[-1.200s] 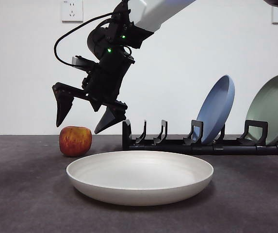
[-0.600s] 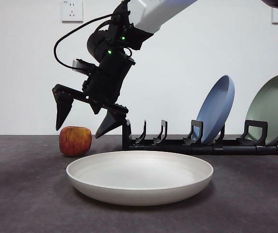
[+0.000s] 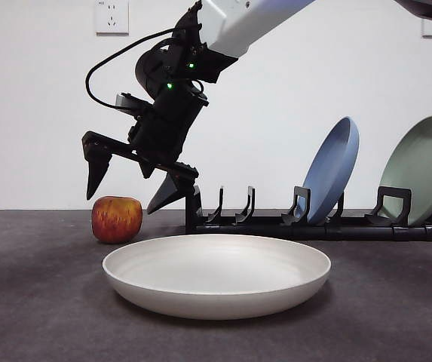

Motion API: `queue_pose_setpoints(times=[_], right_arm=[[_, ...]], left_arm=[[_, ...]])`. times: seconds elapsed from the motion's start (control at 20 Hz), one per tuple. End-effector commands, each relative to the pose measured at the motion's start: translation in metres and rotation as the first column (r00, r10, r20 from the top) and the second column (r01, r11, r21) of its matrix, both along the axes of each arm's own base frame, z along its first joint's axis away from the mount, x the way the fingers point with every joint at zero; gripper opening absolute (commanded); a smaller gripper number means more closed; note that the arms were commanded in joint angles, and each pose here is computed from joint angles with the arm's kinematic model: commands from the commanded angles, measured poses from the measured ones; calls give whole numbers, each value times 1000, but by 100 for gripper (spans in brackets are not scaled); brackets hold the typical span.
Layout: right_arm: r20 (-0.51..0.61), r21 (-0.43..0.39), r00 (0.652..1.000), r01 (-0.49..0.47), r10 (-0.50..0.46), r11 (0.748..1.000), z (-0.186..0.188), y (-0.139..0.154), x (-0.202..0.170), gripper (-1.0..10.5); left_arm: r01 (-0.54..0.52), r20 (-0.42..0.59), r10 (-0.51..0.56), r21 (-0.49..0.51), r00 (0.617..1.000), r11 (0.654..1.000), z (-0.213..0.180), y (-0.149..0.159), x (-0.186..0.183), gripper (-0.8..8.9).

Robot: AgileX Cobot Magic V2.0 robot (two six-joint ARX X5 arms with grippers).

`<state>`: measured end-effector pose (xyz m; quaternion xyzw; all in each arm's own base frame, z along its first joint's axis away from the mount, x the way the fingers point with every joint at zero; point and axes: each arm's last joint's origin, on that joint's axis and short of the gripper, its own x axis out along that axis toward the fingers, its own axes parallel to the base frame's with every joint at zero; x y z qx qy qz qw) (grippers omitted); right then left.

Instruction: Take the yellow plate from the plate rack,put the plate on the table,take the apple from the table,put the apple in the plate

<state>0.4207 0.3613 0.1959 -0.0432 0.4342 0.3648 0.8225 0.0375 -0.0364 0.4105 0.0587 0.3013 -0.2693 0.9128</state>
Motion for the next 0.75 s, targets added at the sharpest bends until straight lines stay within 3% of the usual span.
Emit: queue_pose_setpoints(times=[0.05,0.15,0.25,0.35,0.45,0.55,0.75], right_arm=[[-48,-13,999,-13,13,1000,-23,6,-1,458],[-52,-17,999,-14,13,1000,-23,6,-2,368],[-62,-28,998,-15,13,999,-24,5,-3,366],[-64,-30,998,-16,14,999,-24,5,-3,265],[-55,-38,999,-6,4,999,-24,5,-2,241],[-47,-46,999,2,-4,999,-24,5,-2,113],[-27,-35,1000,-14,13,999,-19,8,-4,-17]], left_arm=[[4,4,-4,2,1000,1000,-1,1,-1,-7],[4,4,-4,2,1000,1000,-1,1,-1,-7],[4,4,-4,2,1000,1000,-1,1,-1,-7],[4,4,-4,2,1000,1000,-1,1,-1,-7],[3,4,-3,2,1000,1000,-1,1,-1,-7],[3,3,-3,3,1000,1000,-1,1,-1,-7],[3,3,-3,2,1000,1000,-1,1,-1,-8]])
